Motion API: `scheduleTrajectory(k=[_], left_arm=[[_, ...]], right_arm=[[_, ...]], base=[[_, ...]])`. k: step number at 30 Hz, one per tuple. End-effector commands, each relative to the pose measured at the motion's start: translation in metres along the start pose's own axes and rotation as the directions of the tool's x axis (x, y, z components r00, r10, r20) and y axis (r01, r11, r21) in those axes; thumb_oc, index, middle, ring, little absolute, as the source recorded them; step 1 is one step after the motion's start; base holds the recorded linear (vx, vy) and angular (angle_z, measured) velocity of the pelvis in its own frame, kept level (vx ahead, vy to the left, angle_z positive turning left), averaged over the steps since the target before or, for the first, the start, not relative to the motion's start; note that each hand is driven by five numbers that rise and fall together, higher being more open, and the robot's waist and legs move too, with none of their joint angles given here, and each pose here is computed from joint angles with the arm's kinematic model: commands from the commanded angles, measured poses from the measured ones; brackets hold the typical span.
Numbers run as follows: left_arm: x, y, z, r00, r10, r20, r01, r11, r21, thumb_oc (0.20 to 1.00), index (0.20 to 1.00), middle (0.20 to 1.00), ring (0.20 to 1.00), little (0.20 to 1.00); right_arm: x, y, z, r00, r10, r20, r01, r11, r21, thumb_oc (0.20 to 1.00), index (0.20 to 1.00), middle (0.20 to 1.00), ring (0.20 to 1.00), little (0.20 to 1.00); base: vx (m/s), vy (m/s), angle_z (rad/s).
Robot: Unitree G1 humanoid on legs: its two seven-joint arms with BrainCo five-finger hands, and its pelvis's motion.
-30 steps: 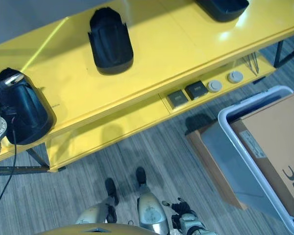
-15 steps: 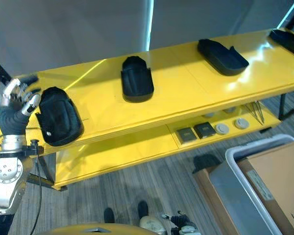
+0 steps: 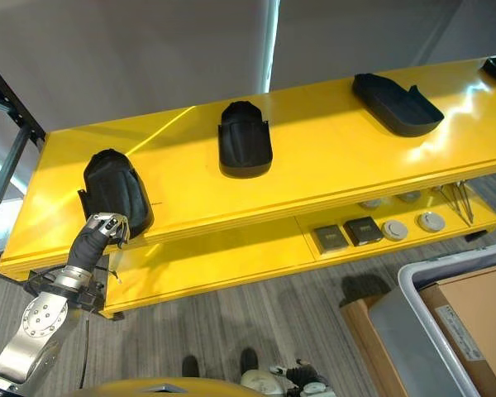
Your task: Move parts from the plastic box to the shelf.
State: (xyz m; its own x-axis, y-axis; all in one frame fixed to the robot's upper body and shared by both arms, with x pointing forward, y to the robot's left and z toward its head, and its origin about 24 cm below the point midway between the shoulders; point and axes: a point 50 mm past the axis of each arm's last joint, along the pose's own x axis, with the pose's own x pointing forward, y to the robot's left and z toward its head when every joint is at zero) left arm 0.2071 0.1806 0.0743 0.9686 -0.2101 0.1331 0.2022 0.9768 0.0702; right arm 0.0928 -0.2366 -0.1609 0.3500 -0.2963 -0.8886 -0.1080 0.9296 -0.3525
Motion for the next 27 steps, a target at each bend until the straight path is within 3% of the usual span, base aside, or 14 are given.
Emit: scheduleTrajectory(k=[1, 16, 27], left_arm=[[0.013, 0.009, 0.023, 0.992, 0.016, 0.123, -0.024, 0.997, 0.067, 0.2, 0.2, 0.2, 0.2, 0.2], [0.035, 0.019, 0.008, 0.986, 0.142, 0.093, -0.149, 0.986, 0.075, 0.2, 0.2, 0.2, 0.2, 0.2], [0.034, 0.052, 0.009, 0.927, 0.356, 0.12, -0.369, 0.924, 0.104, 0.2, 0.2, 0.2, 0.2, 0.2]], right_arm=[[0.0, 0.015, 0.014, 0.999, 0.021, 0.023, -0.021, 1.0, -0.018, 1.0, 1.0, 1.0, 1.0, 1.0], [0.0, 0.014, 0.015, 1.0, -0.001, 0.03, 0.002, 0.999, -0.036, 1.0, 1.0, 1.0, 1.0, 1.0], [0.0, 0.011, 0.008, 1.0, -0.02, 0.013, 0.021, 0.999, -0.026, 1.0, 1.0, 1.0, 1.0, 1.0]], base=[[0.0, 0.0, 0.0], [0.0, 0.005, -0.11], [0.0, 0.001, -0.02]])
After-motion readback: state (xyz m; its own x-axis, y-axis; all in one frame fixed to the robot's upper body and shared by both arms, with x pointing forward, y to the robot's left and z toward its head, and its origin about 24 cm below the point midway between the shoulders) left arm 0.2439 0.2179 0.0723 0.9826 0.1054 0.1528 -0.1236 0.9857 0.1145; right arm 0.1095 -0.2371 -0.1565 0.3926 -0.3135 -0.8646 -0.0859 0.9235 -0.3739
